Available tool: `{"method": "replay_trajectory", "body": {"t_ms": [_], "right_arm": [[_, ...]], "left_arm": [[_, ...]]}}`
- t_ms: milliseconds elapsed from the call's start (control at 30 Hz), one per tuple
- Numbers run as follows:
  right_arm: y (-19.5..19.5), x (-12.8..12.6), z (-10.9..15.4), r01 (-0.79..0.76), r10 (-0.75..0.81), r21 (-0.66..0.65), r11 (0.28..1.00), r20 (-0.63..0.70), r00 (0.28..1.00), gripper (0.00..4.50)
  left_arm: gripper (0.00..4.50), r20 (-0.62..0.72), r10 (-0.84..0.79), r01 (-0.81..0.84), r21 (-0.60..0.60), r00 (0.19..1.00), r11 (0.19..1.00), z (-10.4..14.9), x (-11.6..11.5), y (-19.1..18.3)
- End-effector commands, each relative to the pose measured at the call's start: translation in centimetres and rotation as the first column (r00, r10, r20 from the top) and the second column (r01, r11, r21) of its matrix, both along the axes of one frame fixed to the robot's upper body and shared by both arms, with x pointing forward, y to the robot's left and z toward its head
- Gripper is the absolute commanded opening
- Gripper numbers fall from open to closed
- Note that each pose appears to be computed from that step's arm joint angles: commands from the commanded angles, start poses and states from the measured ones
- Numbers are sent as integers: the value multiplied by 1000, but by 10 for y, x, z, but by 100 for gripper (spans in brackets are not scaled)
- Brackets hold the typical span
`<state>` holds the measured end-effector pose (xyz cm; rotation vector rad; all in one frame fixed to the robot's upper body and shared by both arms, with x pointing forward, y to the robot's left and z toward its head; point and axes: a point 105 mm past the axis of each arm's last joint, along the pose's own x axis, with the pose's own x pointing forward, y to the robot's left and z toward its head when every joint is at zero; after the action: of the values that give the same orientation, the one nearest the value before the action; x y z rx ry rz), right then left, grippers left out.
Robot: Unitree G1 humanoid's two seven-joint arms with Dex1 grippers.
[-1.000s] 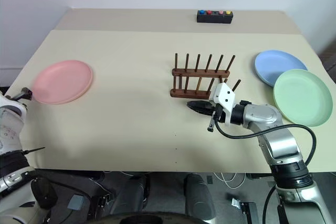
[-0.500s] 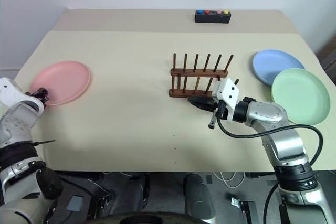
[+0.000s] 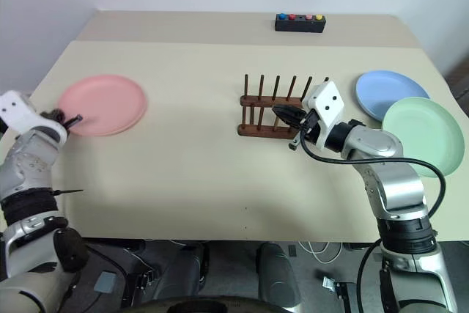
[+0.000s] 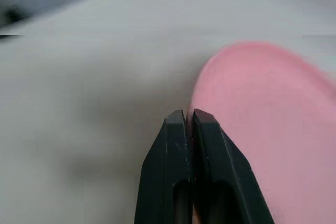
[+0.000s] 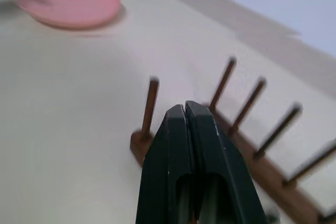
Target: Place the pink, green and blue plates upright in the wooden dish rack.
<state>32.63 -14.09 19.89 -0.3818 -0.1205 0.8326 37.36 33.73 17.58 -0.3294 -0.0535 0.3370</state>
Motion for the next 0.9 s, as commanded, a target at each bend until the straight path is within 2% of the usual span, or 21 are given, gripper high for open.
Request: {"method": "replay_trajectory", "body": {"t_ms": [33, 167, 200, 267, 300, 433, 633, 900], "right_arm": [[13, 2, 26, -23, 30, -49, 999, 140, 990, 0], [30, 0, 45, -62, 70, -43, 997, 216, 974, 0], [41, -1, 51, -79, 100, -87, 993, 269, 958, 51], [61, 1, 53, -56, 147, -238, 970, 387, 910, 119], [67, 3, 52, -37, 164, -290, 956, 425, 890, 174], [86, 6, 51, -15, 223, -379, 925, 511, 830, 372], [106, 2, 55, -18, 284, -418, 908, 585, 760, 372], [109, 12, 47, 47, 297, -477, 877, 617, 728, 372]], "left_arm": [[10, 288, -120, 69, 182, 950, 981, 89, 0, -43], [10, 329, -193, 108, 258, 924, 960, 110, 3, -76], [0, 328, -234, 127, 316, 915, 940, 117, 5, -93], [0, 333, -305, 162, 396, 892, 904, 128, 6, -125], [0, 337, -325, 169, 418, 884, 893, 132, 6, -133], [0, 361, -377, 195, 449, 853, 872, 143, 3, -161], [0, 360, -440, 234, 490, 823, 840, 148, 0, -200], [0, 349, -534, 315, 520, 770, 794, 152, -8, -229]]}}
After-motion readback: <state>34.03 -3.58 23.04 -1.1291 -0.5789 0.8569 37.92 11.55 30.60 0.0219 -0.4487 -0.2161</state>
